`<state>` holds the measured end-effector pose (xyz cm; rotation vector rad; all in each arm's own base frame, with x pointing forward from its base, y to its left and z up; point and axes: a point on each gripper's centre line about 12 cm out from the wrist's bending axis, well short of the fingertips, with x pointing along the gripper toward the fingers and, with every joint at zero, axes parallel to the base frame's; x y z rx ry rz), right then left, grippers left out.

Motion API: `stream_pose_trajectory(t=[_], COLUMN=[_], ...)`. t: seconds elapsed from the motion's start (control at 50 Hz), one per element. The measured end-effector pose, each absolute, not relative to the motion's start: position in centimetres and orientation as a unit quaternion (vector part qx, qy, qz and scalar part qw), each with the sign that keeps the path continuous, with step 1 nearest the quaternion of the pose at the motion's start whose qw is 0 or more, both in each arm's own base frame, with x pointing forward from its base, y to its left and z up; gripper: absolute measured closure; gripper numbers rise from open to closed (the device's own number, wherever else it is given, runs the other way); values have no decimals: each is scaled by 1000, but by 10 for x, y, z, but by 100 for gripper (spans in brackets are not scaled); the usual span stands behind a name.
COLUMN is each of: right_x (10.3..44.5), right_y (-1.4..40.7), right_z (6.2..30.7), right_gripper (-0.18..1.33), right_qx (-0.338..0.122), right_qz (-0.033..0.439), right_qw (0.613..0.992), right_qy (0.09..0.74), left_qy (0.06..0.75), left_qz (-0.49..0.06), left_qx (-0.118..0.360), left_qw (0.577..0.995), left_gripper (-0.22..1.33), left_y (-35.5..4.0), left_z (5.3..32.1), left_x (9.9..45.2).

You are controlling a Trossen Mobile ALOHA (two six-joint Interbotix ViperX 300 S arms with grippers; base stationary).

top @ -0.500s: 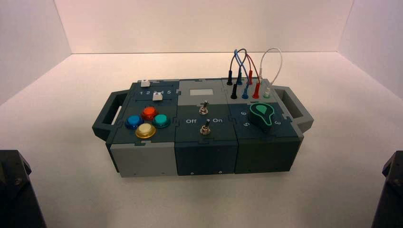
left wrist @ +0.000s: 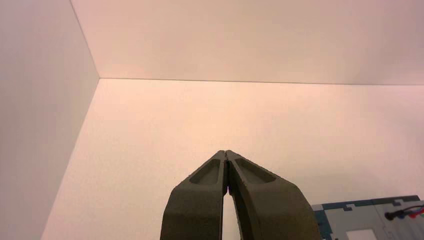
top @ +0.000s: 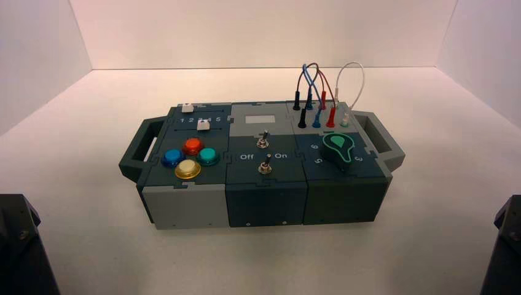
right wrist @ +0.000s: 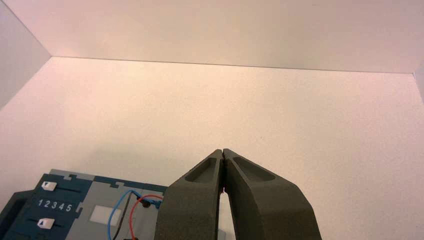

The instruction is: Move the bottom slider to position 4.

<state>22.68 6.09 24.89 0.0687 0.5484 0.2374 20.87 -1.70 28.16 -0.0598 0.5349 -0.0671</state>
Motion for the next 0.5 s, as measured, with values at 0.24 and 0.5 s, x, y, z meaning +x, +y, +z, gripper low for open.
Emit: stream_pose_trajectory(t=[0.24, 0.5], right_x=[225, 221], right_y=[62, 71], right_z=[248, 248], right_gripper=[130, 130], right_qx=[48, 45], right_qz=[118, 135], right_qw=[951, 926], right_qy=[283, 351], left_qy=[343, 457], left_qz=[-41, -79], left_qx=[-24, -9], left_qw=[938, 886], left_gripper=[127, 127], left_y=[-22, -44], left_z=[266, 251], left_x=[210, 216])
